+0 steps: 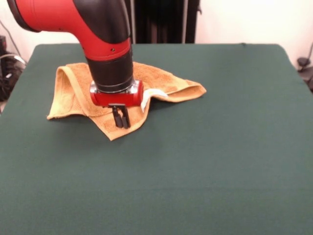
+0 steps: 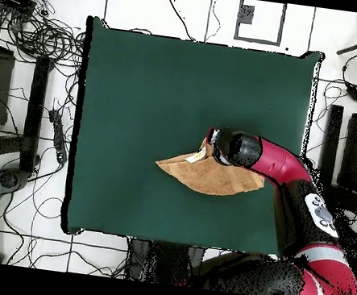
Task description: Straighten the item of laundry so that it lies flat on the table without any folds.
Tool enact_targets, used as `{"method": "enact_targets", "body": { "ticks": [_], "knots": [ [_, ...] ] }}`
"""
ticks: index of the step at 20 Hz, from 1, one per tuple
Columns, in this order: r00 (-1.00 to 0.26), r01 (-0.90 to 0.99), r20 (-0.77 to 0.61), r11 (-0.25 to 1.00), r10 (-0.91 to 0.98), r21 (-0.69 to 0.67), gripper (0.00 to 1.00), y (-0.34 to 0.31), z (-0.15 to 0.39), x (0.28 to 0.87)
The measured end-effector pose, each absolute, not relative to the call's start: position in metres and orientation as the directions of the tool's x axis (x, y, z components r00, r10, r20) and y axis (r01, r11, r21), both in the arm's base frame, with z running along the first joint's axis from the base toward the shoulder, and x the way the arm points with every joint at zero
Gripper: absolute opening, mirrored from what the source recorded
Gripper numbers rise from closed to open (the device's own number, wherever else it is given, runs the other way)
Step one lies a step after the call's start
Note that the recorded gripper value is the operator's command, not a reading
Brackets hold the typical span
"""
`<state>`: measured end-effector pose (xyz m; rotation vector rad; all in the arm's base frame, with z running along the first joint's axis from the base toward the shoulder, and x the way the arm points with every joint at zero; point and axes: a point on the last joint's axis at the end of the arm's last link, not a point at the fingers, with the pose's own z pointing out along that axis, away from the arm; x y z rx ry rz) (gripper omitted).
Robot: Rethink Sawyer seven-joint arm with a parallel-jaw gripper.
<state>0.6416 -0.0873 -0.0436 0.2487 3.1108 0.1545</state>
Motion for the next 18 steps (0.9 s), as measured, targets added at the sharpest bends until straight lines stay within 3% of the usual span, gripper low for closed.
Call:
{"method": "enact_targets", "body": {
  "ticks": [6,7,18],
  "knots": [
    [-0.987,0.157,-0.026,0.983,0.161,0.098,0.0,-0.0867,-0.0439,0.6396],
    [-0.985,0.16,-0.042,0.982,0.164,0.101,1.0,-0.0856,-0.044,0.6377],
    [-0.986,0.155,-0.048,0.983,0.16,0.102,1.0,-0.0811,-0.0435,0.6379]
  ]
}}
